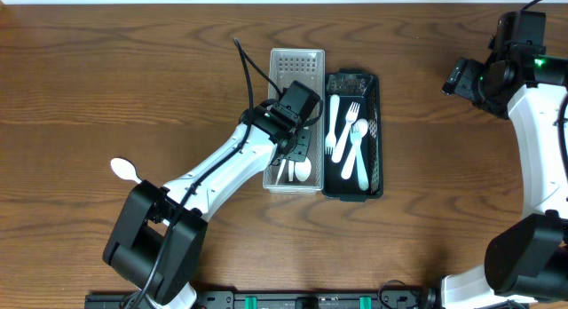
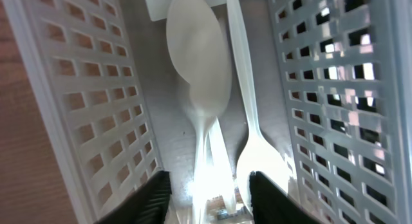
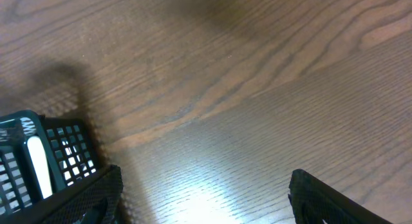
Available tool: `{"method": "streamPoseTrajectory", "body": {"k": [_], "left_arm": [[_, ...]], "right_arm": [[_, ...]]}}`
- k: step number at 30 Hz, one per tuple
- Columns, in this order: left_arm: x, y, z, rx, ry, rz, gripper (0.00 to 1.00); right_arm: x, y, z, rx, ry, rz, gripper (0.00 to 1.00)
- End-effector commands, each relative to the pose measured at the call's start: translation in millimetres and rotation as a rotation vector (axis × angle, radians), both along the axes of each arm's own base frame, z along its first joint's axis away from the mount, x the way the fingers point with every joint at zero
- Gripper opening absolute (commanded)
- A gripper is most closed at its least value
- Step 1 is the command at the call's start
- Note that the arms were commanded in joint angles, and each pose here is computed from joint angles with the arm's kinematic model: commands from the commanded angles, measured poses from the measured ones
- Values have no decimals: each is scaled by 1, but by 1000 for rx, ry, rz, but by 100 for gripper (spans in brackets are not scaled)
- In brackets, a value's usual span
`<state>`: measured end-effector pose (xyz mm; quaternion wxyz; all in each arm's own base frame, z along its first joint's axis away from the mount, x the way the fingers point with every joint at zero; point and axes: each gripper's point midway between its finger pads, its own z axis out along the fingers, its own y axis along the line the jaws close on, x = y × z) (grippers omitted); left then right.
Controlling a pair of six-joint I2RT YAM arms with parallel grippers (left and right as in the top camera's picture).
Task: Pack container
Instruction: 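Place the third white spoon into the clear tray with the left gripper, then move the left gripper left and grasp the last white spoon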
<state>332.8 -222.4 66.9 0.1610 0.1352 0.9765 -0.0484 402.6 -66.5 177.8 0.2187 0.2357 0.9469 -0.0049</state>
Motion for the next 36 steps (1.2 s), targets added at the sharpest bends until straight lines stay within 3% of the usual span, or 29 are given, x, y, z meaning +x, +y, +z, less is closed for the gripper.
{"method": "streamPoseTrajectory", "body": {"k": [1, 8, 11, 16, 18, 21, 23, 28, 36], "left_arm": [[8, -3, 20, -16, -52, -29, 51], [34, 21, 97, 29, -228, 40, 52], [39, 56, 136, 50, -298, 132, 61], [28, 149, 177, 4, -325, 465, 64], [14, 196, 183, -2, -303, 651, 74], [-17, 264, 180, 7, -233, 953, 99], [-40, 298, 171, 26, -166, 1111, 98], [-71, 341, 134, 21, -40, 1294, 98], [-84, 350, 48, -23, 101, 1366, 98]], "right_arm": [[-2, -3, -2, -12, 12, 2, 86], [-3, -3, -3, -12, 16, 2, 86], [-3, -3, -3, -12, 16, 2, 86], [-3, -3, -3, -15, 16, 8, 86], [-3, -3, -3, -15, 16, 9, 86], [-4, -3, -3, -16, 20, 12, 87], [-5, -2, -4, -18, 26, 19, 87], [-7, -2, -5, -16, 37, 20, 87], [-9, -2, -5, -15, 45, 20, 87]]}}
